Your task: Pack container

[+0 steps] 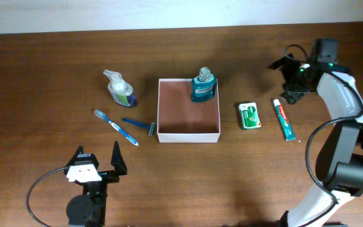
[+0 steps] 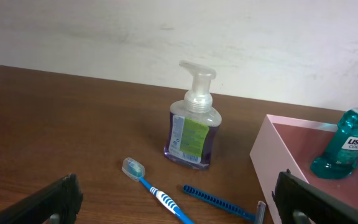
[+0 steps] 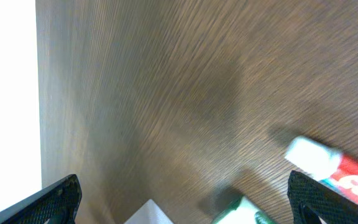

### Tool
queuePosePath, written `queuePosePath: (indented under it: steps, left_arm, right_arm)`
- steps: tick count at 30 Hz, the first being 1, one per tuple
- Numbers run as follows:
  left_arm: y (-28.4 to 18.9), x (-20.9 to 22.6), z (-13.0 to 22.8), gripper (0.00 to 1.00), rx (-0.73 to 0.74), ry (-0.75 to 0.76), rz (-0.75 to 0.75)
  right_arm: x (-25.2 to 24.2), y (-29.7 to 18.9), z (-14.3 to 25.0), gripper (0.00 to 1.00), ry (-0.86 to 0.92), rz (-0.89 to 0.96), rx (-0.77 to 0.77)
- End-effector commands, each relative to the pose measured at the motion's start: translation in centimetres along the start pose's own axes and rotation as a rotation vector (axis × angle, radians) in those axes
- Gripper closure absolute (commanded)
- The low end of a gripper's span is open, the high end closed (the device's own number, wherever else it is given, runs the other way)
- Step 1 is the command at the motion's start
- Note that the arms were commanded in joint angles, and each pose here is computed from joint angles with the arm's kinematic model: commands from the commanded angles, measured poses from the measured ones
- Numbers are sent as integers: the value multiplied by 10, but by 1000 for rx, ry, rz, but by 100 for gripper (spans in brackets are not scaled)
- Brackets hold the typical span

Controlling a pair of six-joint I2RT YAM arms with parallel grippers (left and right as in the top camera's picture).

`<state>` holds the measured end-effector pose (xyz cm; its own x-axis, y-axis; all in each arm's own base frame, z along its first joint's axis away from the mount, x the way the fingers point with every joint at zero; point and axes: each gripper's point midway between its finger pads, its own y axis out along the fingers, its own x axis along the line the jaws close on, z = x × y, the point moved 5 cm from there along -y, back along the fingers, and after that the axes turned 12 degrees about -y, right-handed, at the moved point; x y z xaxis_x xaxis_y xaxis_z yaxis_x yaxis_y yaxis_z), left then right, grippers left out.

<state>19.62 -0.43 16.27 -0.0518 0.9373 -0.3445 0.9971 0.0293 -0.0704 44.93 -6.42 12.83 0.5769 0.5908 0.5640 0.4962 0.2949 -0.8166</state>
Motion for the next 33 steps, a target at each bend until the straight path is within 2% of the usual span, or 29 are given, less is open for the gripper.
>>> queuePosePath:
  steps: [1, 33]
  left_arm:
    - [0, -1, 1, 0, 5, 17, 9]
    - [0, -1, 1, 1, 5, 17, 9]
  right_arm:
    - [-16, -2, -10, 1, 29, 5, -4]
    - [-25, -6, -17, 2, 50, 9, -19]
